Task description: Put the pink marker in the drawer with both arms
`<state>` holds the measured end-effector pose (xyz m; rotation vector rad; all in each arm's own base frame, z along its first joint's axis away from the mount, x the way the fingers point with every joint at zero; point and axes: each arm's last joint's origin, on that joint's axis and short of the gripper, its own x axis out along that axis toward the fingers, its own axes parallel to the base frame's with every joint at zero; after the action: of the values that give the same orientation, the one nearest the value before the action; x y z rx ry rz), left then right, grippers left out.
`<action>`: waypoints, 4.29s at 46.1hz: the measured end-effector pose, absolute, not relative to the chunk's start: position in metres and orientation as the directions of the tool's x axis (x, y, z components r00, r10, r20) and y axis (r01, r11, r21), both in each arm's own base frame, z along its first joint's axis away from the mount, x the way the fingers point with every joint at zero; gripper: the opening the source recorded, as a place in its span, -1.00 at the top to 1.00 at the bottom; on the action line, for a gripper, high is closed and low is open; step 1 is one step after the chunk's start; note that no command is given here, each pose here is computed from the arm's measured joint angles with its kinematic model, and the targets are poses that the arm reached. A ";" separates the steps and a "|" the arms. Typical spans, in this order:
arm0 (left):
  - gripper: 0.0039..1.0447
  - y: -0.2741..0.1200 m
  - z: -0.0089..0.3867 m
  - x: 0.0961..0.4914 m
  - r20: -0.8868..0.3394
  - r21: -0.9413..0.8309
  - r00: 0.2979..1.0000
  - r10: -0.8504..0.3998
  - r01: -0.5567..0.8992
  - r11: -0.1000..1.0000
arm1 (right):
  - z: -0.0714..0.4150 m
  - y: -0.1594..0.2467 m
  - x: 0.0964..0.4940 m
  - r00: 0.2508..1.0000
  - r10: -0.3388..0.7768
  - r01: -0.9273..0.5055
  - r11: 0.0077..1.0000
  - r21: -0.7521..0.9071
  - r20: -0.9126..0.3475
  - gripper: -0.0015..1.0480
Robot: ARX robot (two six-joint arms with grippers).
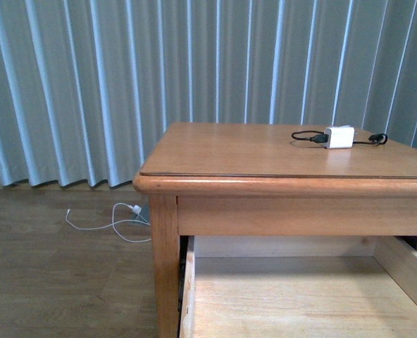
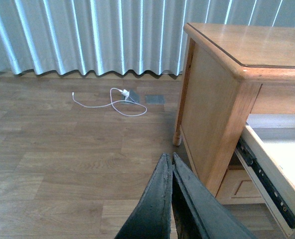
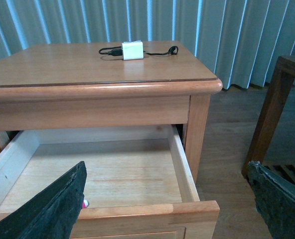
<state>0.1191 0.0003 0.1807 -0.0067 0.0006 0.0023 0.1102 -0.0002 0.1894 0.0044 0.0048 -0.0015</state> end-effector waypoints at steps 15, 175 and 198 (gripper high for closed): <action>0.93 0.000 0.174 0.111 0.025 -0.005 1.000 0.003 -0.003 1.000 | 0.189 0.000 0.110 1.000 -0.002 0.002 1.000 0.004 -0.005 -0.83; -0.89 0.000 0.171 0.097 0.020 -0.004 1.000 0.002 -0.002 1.000 | 0.103 0.088 0.374 0.909 0.071 0.013 0.980 0.198 -0.411 -0.83; -0.89 0.000 0.171 0.097 0.020 -0.004 1.000 0.002 -0.002 1.000 | 0.117 0.068 0.361 0.882 0.010 0.086 0.979 0.182 -0.471 -0.83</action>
<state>0.0965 0.0002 0.1710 -0.0044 -0.0196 0.0019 0.3614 0.0676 0.1166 0.2010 0.4901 -0.0396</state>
